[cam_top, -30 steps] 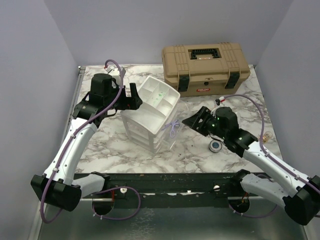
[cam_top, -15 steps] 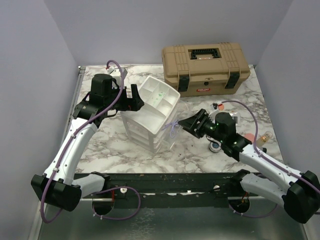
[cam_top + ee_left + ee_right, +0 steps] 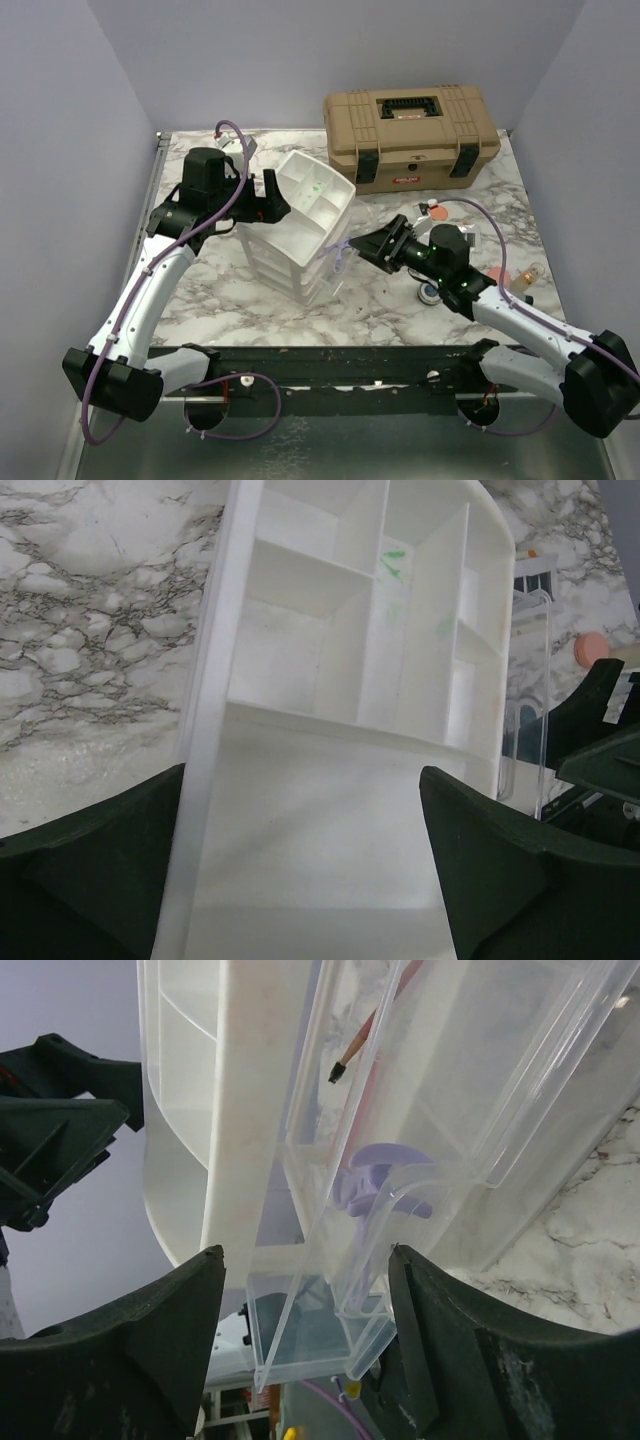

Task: Organize the makeup
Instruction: Close the drawer in the storage box.

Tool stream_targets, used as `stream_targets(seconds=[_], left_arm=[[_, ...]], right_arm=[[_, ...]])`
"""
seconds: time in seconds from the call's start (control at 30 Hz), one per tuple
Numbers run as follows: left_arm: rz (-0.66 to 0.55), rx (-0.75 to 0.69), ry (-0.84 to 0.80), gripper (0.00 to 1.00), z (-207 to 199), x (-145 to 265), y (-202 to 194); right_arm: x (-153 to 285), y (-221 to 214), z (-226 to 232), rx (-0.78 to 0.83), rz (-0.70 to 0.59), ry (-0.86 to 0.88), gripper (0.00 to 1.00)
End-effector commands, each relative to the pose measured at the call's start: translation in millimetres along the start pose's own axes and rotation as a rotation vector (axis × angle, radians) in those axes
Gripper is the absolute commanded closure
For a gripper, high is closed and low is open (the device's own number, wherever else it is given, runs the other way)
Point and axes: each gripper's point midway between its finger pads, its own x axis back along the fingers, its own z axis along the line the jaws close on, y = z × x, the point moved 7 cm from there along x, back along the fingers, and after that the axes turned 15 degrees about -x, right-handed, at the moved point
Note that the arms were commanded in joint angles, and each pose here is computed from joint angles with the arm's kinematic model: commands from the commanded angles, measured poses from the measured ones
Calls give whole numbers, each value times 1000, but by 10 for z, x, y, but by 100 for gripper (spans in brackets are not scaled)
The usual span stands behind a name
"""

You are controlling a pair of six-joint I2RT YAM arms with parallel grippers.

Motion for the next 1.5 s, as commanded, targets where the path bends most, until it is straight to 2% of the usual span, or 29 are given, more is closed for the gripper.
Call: stream_targets(seconds=[0.0,0.17,0.3,0.8,1.23,1.47], left_arm=[[7,-8,-50,4,-50,-6,3],[14,-1,-77,5,-79,-9,-22],[11,-4,-86,5,-96,13,-42],[8,-9,-173,5,-184,22,-9],[15,-18,-168,5,-178,-9,-9],[13,-20,-139,5,-153,2,-24]], right_arm=[[-64,-60,322,-5,95,151,28],[-131,-99,220,-72,145,157,26],[-110,-98,188,-101,132,193,25],[-409,37,185,-127,155,265,23],[-544,26,265,-133,278,387,21],[-424,32,105,-184,224,345,16]])
